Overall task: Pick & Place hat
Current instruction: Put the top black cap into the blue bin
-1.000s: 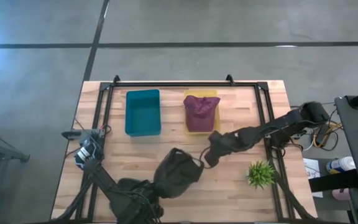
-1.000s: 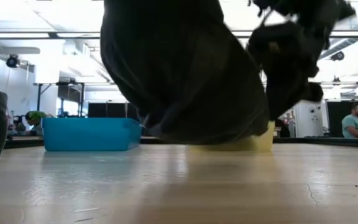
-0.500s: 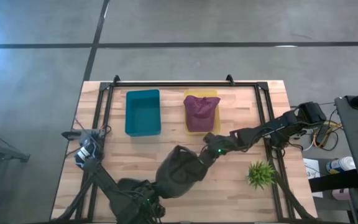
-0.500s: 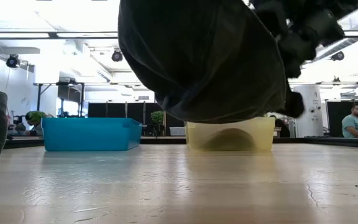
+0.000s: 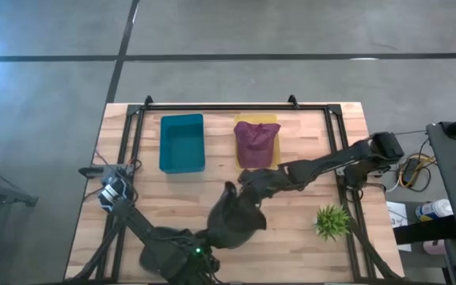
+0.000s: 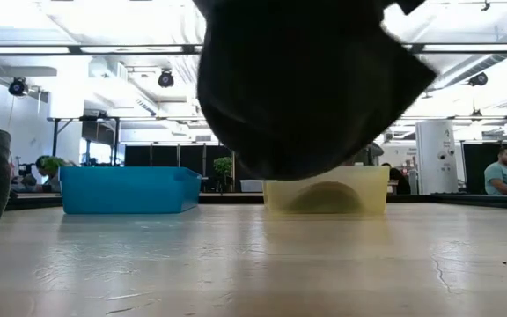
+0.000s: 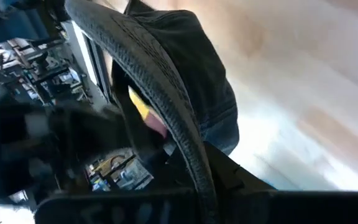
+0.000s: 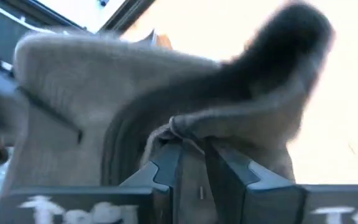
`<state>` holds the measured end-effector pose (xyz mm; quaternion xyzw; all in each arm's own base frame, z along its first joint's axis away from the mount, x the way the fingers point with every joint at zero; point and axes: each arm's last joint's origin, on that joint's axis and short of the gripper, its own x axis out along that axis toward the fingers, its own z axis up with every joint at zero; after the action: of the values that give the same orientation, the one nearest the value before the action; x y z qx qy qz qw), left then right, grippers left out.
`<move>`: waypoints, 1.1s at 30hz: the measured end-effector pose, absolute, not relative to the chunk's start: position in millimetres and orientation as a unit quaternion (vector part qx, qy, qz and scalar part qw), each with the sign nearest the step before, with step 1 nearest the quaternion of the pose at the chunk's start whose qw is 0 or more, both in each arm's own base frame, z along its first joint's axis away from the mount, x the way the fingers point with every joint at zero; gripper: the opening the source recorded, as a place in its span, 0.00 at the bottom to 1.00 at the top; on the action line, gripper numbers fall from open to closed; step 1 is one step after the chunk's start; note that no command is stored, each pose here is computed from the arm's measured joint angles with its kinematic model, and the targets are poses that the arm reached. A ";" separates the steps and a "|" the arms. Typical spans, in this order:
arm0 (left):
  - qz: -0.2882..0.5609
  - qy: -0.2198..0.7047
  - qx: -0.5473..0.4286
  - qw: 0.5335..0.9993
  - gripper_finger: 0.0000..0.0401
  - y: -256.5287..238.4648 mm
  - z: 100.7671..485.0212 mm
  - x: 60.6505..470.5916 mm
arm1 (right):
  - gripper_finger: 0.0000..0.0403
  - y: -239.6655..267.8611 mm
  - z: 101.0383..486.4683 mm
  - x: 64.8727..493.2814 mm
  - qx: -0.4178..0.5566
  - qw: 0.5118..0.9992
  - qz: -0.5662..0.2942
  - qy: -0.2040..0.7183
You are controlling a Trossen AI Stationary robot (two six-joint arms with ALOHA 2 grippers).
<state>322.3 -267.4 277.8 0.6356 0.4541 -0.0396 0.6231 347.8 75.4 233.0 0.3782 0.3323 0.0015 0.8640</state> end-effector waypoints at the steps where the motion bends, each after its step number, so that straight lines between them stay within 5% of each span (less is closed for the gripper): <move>1: -0.035 0.450 0.633 0.628 0.01 -267.5 275.4 324.2 | 0.16 76.4 231.9 352.7 0.375 0.862 0.001 0.340; 19: -0.008 0.501 0.567 0.654 0.01 -246.4 217.9 333.3 | 0.16 102.8 171.7 411.7 0.360 0.791 0.020 0.495; 33: 0.050 0.464 0.552 0.691 0.04 -261.8 219.5 320.0 | 0.16 105.8 200.7 403.5 0.239 0.854 0.109 0.448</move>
<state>320.0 -261.8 219.5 0.5515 0.4639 0.0504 0.6914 403.5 105.8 200.7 0.2391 0.4483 0.1093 0.8543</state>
